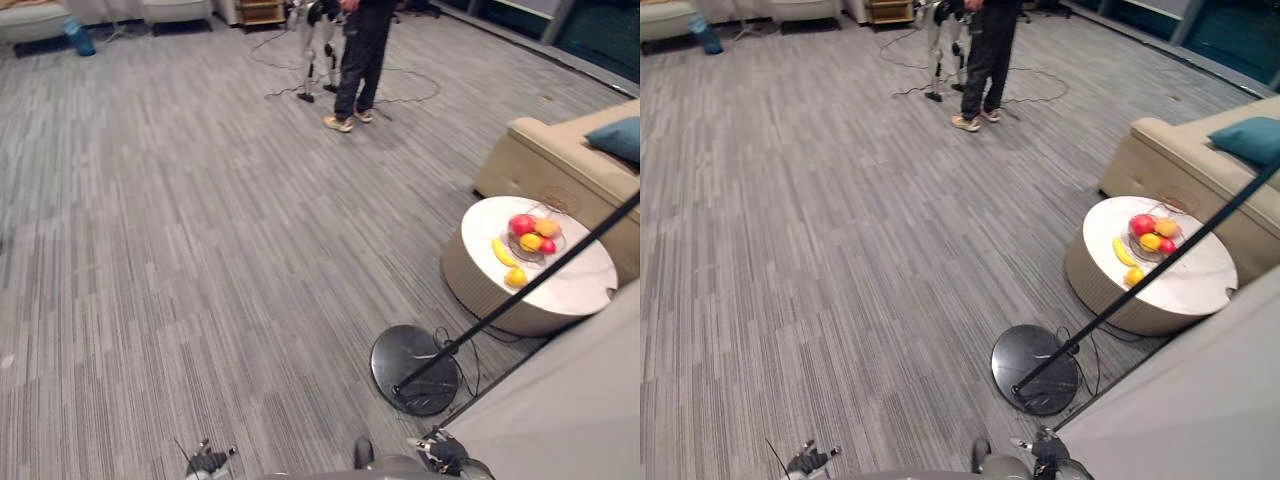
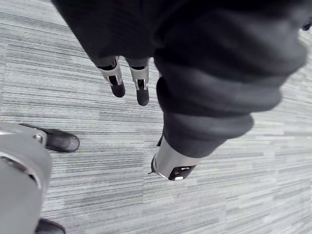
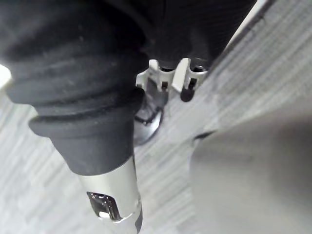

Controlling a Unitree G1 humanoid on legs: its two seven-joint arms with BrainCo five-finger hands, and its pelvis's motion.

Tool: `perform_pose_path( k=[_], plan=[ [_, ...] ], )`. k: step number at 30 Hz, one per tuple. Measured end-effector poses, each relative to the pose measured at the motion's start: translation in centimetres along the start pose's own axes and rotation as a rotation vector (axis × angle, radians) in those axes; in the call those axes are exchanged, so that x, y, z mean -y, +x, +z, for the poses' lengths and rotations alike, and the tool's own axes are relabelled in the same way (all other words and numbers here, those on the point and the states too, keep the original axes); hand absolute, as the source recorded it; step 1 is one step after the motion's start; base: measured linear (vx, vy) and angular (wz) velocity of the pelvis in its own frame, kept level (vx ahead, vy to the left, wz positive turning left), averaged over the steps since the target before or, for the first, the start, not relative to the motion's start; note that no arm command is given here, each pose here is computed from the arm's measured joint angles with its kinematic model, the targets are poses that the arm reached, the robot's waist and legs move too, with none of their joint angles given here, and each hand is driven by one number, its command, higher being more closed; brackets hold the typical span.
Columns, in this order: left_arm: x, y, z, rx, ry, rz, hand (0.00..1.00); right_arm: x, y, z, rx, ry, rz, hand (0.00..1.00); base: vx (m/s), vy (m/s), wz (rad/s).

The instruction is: Organize washtable

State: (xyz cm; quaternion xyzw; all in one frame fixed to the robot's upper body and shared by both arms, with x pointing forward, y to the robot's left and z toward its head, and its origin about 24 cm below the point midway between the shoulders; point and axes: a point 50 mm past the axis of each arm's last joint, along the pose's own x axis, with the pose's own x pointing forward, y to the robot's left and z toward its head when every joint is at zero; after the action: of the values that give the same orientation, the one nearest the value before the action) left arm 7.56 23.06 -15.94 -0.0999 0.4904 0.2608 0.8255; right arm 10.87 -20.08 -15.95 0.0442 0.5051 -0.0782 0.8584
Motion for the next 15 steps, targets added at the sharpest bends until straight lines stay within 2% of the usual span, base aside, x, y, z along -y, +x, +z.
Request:
perform_pose_path(
  k=[5, 11, 15],
  plan=[
    [0.1, -0.5, -2.0, -0.057, 0.016, -0.015, 0.0, 1.6, 0.3, 3.3, 0.091, -0.133, -0.041, 0.0, 0.17, -0.079, 0.47],
    [-0.5, -0.4, -1.3, -0.034, 0.039, -0.029, 0.0, 1.0, 0.4, 4.6, 0.155, -0.145, -0.035, 0.0, 0.07, -0.061, 0.43],
    [0.2, -0.2, -0.6, -0.016, 0.033, -0.049, 0.0, 1.3, 0.4, 5.0, 0.164, -0.15, -0.041, 0.0, -0.04, 0.019, 0.47]
  ],
)
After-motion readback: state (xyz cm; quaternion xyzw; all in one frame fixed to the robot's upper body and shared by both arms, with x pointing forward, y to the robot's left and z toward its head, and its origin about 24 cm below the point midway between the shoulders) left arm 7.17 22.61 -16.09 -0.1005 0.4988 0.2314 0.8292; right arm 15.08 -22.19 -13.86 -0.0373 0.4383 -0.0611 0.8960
